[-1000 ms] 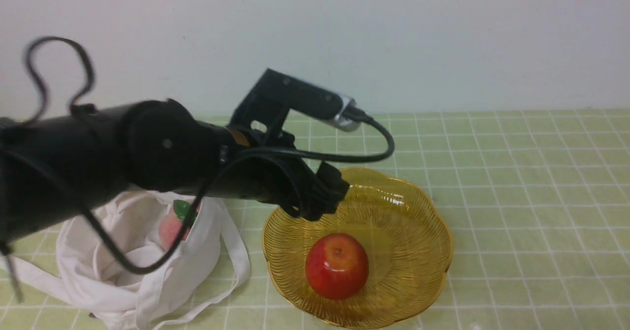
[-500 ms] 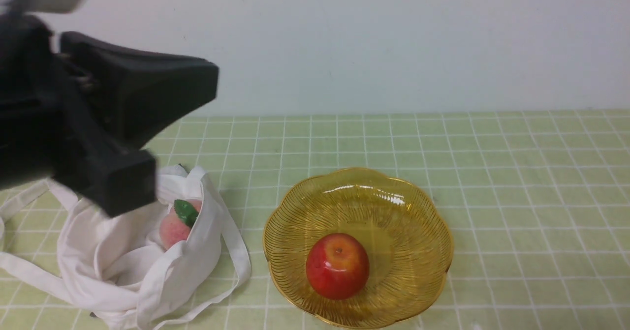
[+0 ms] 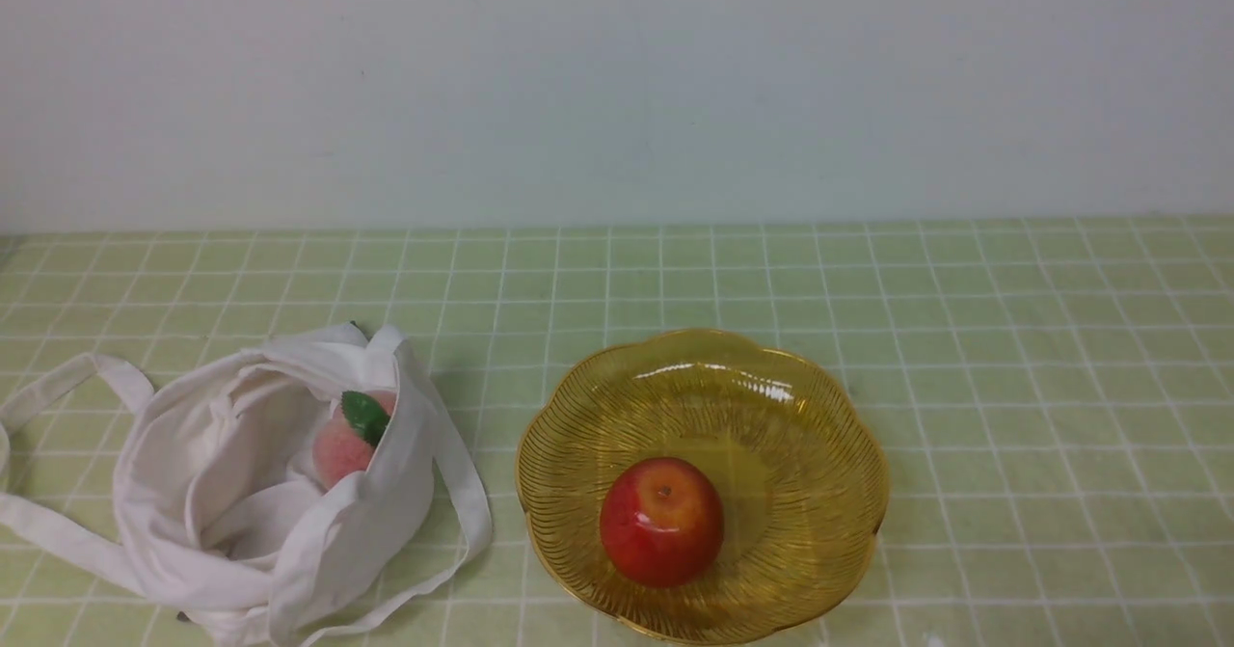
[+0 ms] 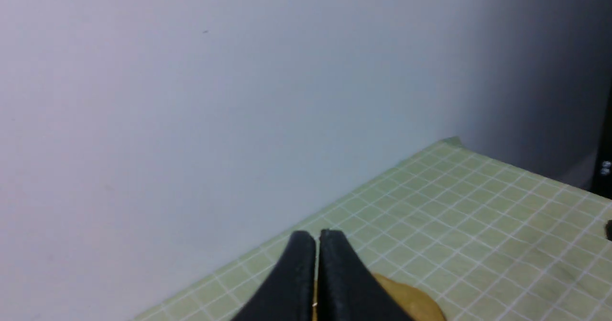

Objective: Take the fruit out of the bag on the green coffee tablecloth and place them on the plate.

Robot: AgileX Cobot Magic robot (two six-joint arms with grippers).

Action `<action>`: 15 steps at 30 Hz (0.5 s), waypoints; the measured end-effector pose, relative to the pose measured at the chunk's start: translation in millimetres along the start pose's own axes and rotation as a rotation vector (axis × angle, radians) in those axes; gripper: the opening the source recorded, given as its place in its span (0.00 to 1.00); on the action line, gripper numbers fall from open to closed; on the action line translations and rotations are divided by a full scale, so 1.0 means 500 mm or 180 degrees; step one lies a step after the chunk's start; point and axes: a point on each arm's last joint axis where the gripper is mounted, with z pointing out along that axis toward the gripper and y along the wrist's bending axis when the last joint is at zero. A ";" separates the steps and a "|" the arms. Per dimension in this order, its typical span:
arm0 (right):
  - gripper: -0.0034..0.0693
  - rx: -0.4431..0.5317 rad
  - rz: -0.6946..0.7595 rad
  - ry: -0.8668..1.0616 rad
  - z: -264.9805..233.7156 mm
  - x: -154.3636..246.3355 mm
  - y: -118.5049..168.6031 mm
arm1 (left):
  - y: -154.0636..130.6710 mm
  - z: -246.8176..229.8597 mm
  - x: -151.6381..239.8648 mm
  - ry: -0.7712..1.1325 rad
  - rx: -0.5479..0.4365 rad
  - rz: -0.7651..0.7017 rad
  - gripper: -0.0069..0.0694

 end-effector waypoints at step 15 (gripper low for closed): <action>0.03 0.0000 0.0000 0.0000 0.000 0.000 0.000 | 0.012 0.010 0.383 0.0359 -0.1443 -0.0258 0.08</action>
